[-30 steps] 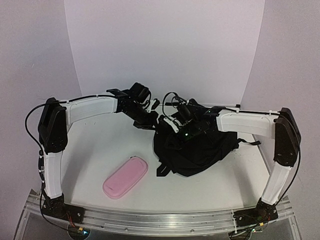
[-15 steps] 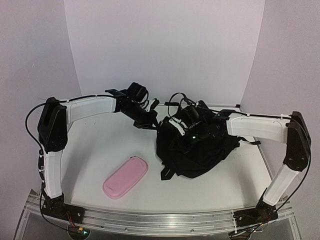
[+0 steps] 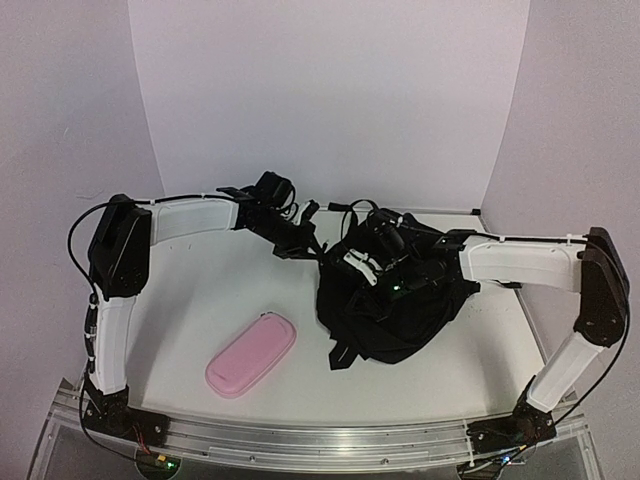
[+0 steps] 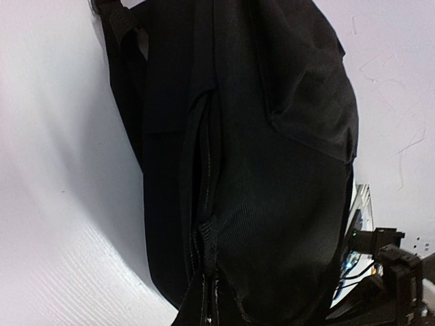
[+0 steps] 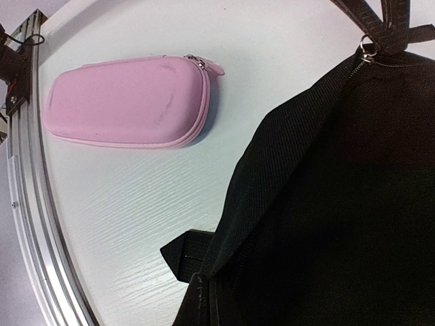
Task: Pack the student bag
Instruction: Zip the student bag at the center of the board.
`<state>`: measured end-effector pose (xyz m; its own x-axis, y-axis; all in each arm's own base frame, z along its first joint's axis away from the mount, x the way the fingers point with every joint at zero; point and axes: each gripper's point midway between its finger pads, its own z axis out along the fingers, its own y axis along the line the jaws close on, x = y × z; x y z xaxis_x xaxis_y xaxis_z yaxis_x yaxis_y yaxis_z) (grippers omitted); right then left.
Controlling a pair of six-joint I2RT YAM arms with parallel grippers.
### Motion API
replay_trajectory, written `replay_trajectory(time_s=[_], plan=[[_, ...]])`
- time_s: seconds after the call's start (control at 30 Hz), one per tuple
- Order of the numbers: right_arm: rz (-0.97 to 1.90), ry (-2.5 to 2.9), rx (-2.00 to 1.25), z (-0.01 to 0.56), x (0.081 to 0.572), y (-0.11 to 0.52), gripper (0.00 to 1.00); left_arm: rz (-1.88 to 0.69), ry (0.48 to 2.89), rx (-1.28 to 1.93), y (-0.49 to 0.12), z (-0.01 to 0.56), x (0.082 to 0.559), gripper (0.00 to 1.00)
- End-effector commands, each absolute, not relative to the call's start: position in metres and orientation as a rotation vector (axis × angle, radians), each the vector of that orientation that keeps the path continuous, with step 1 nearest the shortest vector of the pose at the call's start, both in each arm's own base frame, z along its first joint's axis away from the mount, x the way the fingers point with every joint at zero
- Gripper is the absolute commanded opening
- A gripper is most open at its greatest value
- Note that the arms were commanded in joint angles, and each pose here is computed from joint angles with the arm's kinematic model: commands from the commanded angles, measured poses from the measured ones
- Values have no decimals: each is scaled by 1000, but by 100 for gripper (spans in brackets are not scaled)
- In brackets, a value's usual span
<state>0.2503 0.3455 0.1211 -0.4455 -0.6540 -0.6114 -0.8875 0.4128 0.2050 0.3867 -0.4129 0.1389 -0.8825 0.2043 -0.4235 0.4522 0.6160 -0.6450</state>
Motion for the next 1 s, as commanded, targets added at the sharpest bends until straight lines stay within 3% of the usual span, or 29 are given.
replay_trajectory(time_s=[0.0,0.37,0.97], plan=[[786,2305,-1427,113,207,333,0,-1095,2380,371,-403,168,441,0],[798,2293,-1480,112,197,338,0,-957,2425,-40,-395,147,495,0],[806,2299,-1507,108,189,336,0,-1014,2281,-409,-384,165,538,1]])
